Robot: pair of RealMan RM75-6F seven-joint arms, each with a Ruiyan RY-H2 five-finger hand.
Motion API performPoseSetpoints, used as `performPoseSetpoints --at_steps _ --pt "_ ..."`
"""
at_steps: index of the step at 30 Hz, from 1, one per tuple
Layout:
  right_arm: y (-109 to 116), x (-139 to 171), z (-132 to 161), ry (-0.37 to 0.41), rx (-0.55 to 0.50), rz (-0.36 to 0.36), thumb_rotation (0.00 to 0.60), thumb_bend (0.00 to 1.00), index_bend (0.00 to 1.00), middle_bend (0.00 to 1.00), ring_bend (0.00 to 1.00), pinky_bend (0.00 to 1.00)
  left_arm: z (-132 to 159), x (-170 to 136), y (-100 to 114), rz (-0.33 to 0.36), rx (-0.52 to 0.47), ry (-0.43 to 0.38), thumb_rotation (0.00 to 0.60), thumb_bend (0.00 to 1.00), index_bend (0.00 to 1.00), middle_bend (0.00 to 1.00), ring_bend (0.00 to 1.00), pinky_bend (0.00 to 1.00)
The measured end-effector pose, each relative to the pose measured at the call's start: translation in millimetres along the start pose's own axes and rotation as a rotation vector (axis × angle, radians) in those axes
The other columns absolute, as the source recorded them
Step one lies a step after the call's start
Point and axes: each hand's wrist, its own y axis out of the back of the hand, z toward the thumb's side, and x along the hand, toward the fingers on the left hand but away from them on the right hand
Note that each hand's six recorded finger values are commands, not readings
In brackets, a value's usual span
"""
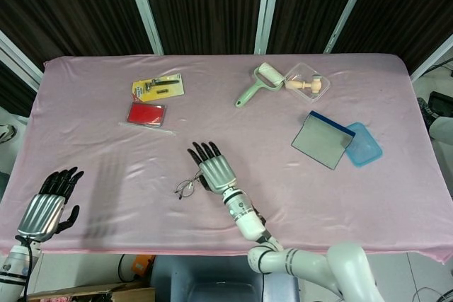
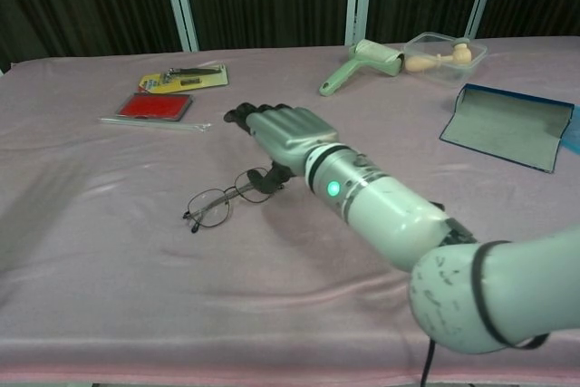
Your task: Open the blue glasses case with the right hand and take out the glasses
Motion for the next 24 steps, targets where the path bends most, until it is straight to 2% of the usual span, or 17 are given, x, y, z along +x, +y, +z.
performPoseSetpoints --at_steps 3,5,9,12,13,16,19,22,24 --pt "22.0 19.9 -31.8 -0.024 0.072 -0.057 0.6 0.54 0.01 0.0 0.0 0.0 0.8 0.4 1.4 0.01 -0.003 -0.004 0.6 0.47 0.0 0.0 0.0 0.06" --pt "32.6 37.0 -52.4 -0.045 0.129 -0.079 0.6 0.52 0.05 0.0 0.0 0.0 1.0 0.7 2.6 0.019 -0.002 -0.006 0.6 0.47 0.0 0.0 0.0 0.06" --pt "47.2 82.1 -99.8 -0.102 0.218 -0.076 0.6 0.49 0.09 0.0 0.0 0.0 -0.8 1.6 10.7 0.075 -0.004 -0.003 0.6 0.47 0.0 0.0 0.0 0.06" --pt "62.6 145.8 -153.5 -0.202 0.28 -0.076 0.6 0.47 0.11 0.0 0.0 0.0 -5.4 2.1 17.7 0.123 -0.021 0.009 0.6 0.47 0.0 0.0 0.0 0.07" --pt "70.3 176.0 -174.9 -0.256 0.302 -0.089 0.6 0.47 0.12 0.0 0.0 0.0 -8.7 2.4 19.5 0.136 -0.026 0.018 0.6 0.47 0.0 0.0 0.0 0.07" --pt "82.1 252.0 -212.3 -0.391 0.302 -0.14 0.6 0.47 0.13 0.0 0.0 0.0 -11.7 2.4 18.9 0.136 -0.025 0.033 0.6 0.47 0.0 0.0 0.0 0.06" --pt "90.1 305.4 -222.0 -0.454 0.24 -0.205 0.6 0.47 0.14 0.0 0.0 0.0 -9.0 1.5 15.2 0.109 -0.029 0.025 0.6 0.48 0.0 0.0 0.0 0.06" --pt "97.7 322.0 -219.4 -0.425 0.209 -0.243 0.6 0.47 0.14 0.0 0.0 0.0 -8.0 0.6 13.6 0.095 -0.021 0.024 0.6 0.48 0.0 0.0 0.0 0.06" --pt "97.5 323.9 -219.6 -0.418 0.209 -0.235 0.6 0.47 0.14 0.0 0.0 0.0 -7.1 0.2 13.4 0.091 -0.018 0.024 0.6 0.48 0.0 0.0 0.0 0.06"
